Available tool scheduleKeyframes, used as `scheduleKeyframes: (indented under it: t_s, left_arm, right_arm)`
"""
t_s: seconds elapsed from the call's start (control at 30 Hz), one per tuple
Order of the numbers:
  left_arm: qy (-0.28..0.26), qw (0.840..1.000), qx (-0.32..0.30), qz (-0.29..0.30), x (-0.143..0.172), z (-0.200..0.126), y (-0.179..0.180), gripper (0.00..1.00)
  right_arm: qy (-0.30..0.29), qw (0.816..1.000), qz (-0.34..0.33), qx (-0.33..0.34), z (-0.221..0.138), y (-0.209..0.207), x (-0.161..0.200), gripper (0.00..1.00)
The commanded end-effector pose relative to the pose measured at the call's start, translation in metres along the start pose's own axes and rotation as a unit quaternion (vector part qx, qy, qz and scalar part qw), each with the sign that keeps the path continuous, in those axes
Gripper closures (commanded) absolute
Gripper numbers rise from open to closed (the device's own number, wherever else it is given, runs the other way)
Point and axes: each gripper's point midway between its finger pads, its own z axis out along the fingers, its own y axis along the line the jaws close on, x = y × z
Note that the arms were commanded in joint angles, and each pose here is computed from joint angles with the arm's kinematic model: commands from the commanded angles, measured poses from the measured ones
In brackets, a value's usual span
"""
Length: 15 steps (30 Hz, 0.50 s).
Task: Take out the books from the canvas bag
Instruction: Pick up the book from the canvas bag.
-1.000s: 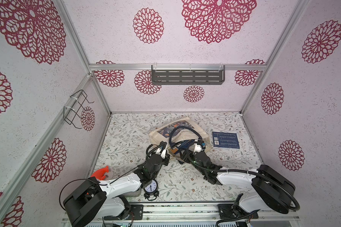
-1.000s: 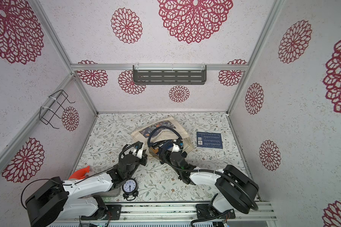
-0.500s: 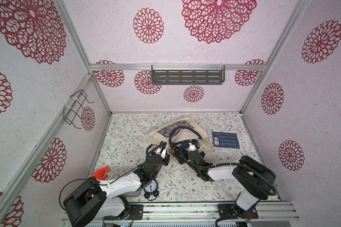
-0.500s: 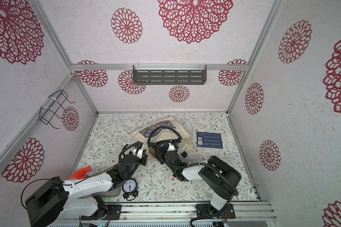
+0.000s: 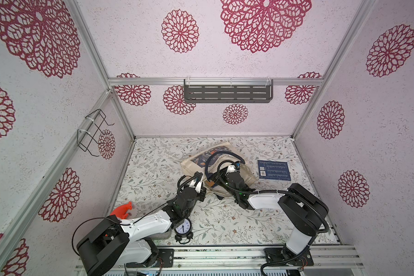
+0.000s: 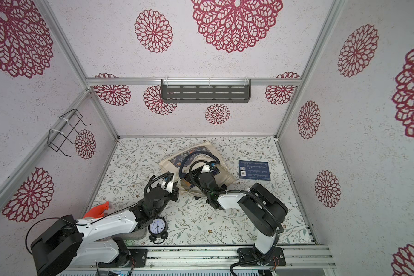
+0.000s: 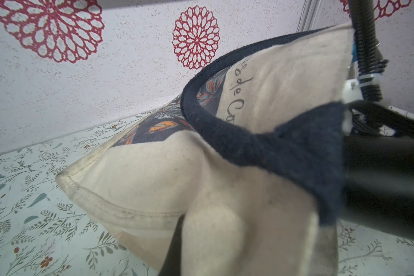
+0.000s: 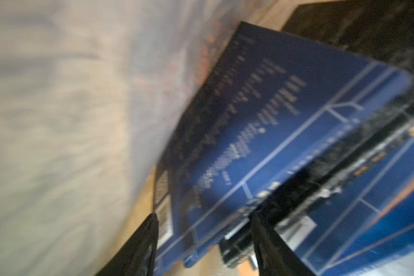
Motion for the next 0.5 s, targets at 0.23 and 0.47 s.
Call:
scheduleKeyframes:
  t_s: [0.23, 0.47]
  left_arm:
    - [-0.077, 0.996, 0.039, -0.031, -0.048, -0.01, -0.016, 1.0]
    - [-0.073, 0.996, 0.039, -0.028, -0.046, -0.008, -0.018, 1.0]
  right_arm:
    - [-0.02, 0.999, 0.019, -0.031, 0.02, 0.024, -0.042, 0.5]
    - [-0.031, 0.998, -0.007, -0.046, 0.02, 0.048, -0.057, 0.59]
